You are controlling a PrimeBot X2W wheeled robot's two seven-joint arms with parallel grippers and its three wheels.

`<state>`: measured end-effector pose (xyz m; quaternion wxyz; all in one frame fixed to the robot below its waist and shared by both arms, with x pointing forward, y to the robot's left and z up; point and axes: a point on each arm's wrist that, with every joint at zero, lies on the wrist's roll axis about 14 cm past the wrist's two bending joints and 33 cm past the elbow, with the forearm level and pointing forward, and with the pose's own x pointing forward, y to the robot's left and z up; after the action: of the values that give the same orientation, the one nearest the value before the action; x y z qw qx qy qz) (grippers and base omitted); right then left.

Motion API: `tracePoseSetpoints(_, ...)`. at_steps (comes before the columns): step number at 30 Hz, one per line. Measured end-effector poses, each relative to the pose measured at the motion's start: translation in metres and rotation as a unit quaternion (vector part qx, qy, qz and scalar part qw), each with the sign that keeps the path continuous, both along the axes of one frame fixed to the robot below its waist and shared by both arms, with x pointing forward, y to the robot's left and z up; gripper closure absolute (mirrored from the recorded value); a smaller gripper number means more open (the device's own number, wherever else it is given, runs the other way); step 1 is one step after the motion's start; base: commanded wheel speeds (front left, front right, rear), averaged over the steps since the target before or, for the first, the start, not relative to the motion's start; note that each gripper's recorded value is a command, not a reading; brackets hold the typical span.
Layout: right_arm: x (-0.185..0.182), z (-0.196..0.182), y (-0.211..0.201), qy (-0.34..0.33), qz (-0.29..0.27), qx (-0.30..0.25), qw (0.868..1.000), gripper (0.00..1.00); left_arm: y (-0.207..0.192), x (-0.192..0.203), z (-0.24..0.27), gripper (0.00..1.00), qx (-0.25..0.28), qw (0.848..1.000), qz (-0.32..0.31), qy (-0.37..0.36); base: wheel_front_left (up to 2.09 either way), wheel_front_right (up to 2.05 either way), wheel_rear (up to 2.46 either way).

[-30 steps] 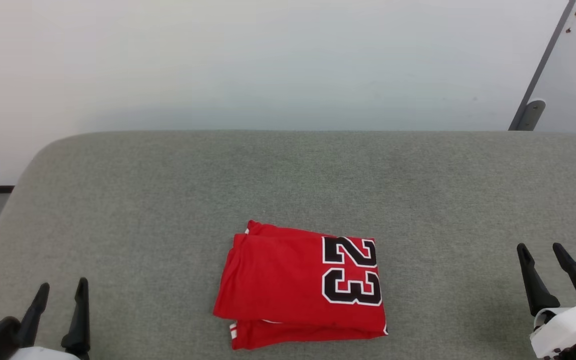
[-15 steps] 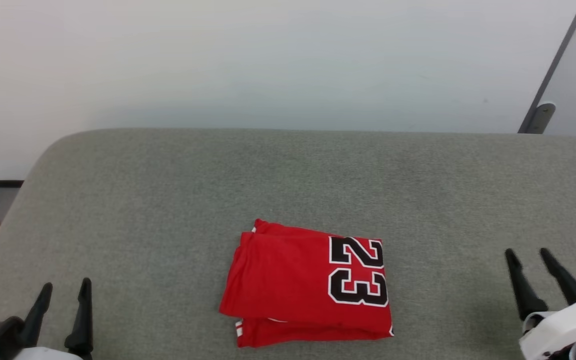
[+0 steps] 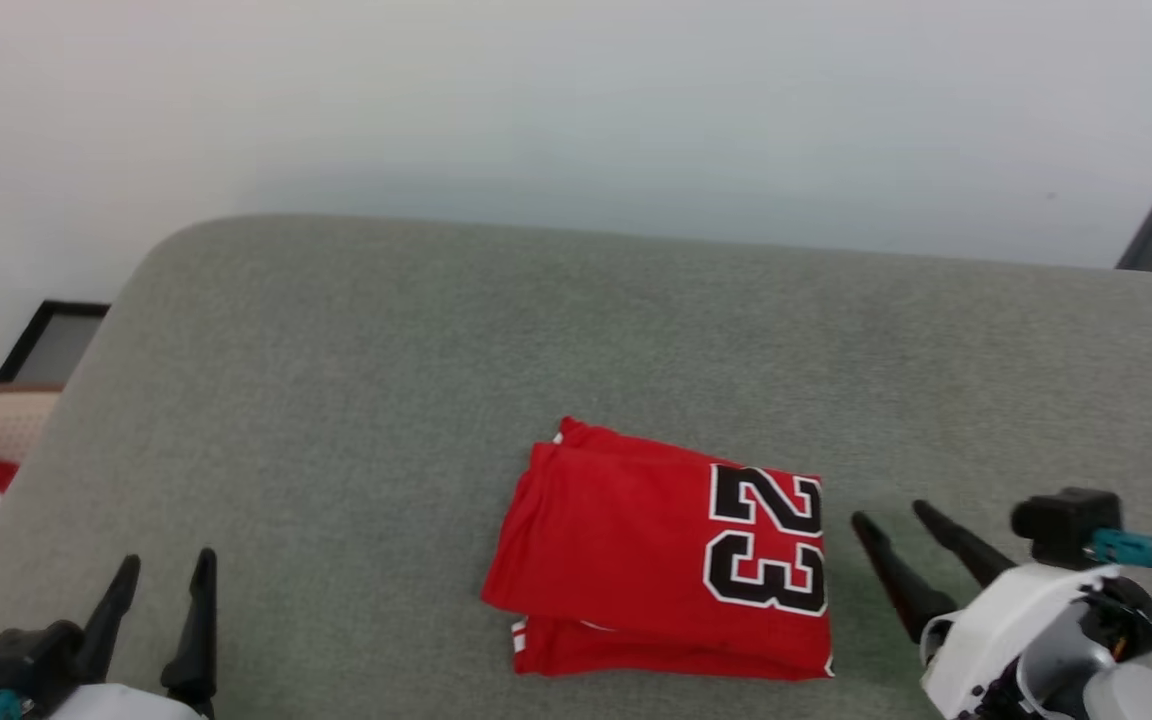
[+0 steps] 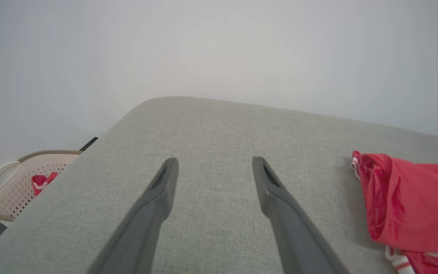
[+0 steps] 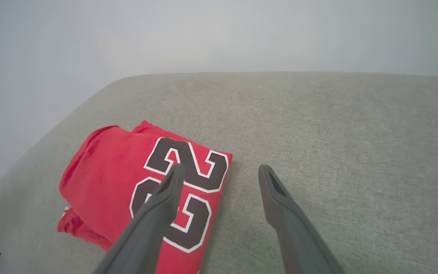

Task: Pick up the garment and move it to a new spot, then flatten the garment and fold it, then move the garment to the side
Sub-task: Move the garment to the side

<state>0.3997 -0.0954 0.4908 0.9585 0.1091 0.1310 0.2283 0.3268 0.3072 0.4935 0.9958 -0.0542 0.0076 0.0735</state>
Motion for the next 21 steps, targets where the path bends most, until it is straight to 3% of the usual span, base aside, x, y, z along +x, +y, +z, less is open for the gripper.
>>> tracePoseSetpoints(8,0.005,-0.035,0.024,0.089,0.059,-0.043,0.993,0.0,0.006,-0.007,-0.011,0.0,-0.007,1.0,0.019,0.016,0.0,0.0,0.0)
tracePoseSetpoints(21,0.006,-0.091,0.046,0.23,0.1,-0.089,0.964,0.0,0.019,-0.013,-0.027,0.0,-0.01,0.998,0.044,0.044,0.0,0.0,0.0)
